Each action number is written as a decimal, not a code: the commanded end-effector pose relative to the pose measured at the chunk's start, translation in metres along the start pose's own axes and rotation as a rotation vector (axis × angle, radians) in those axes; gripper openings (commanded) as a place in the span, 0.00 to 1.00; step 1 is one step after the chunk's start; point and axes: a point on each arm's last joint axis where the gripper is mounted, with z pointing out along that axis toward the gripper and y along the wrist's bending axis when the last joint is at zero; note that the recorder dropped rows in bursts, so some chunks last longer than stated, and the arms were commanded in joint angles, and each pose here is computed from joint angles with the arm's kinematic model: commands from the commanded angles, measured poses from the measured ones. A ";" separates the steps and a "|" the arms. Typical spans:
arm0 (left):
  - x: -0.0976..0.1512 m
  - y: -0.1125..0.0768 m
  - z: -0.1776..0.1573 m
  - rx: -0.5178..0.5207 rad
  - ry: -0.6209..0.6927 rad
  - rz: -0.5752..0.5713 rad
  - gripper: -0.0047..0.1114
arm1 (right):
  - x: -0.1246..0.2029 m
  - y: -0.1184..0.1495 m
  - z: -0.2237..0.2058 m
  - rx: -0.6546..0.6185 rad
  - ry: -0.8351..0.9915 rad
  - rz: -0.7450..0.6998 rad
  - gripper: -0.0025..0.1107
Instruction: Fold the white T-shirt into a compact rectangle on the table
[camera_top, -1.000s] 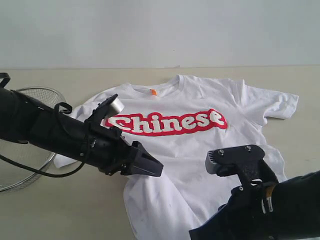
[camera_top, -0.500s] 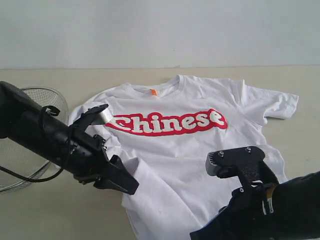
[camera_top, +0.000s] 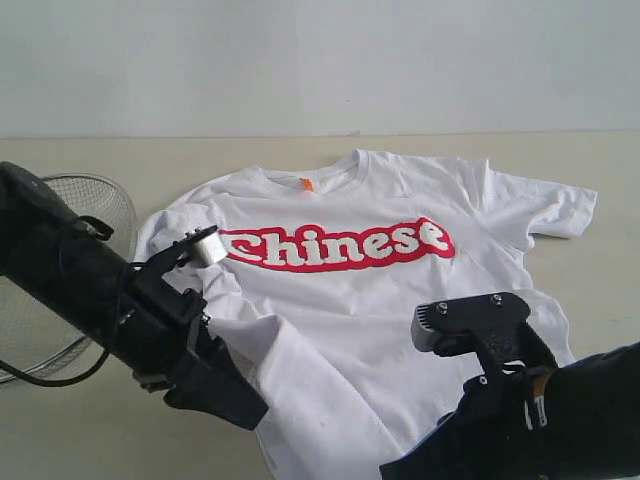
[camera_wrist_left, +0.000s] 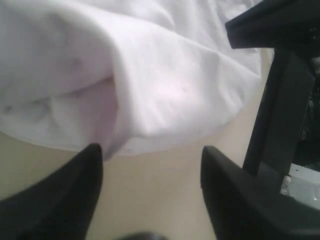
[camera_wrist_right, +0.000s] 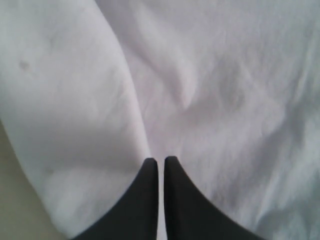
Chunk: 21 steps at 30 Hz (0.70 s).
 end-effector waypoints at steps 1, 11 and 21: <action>-0.001 0.001 -0.003 -0.037 -0.007 0.060 0.52 | 0.002 -0.002 0.001 0.004 0.006 -0.006 0.02; 0.000 0.014 0.007 -0.057 -0.023 0.101 0.52 | 0.001 -0.001 0.001 0.004 0.004 -0.006 0.02; -0.003 0.011 0.010 -0.036 -0.042 0.147 0.52 | 0.001 -0.001 0.001 0.003 -0.005 -0.006 0.02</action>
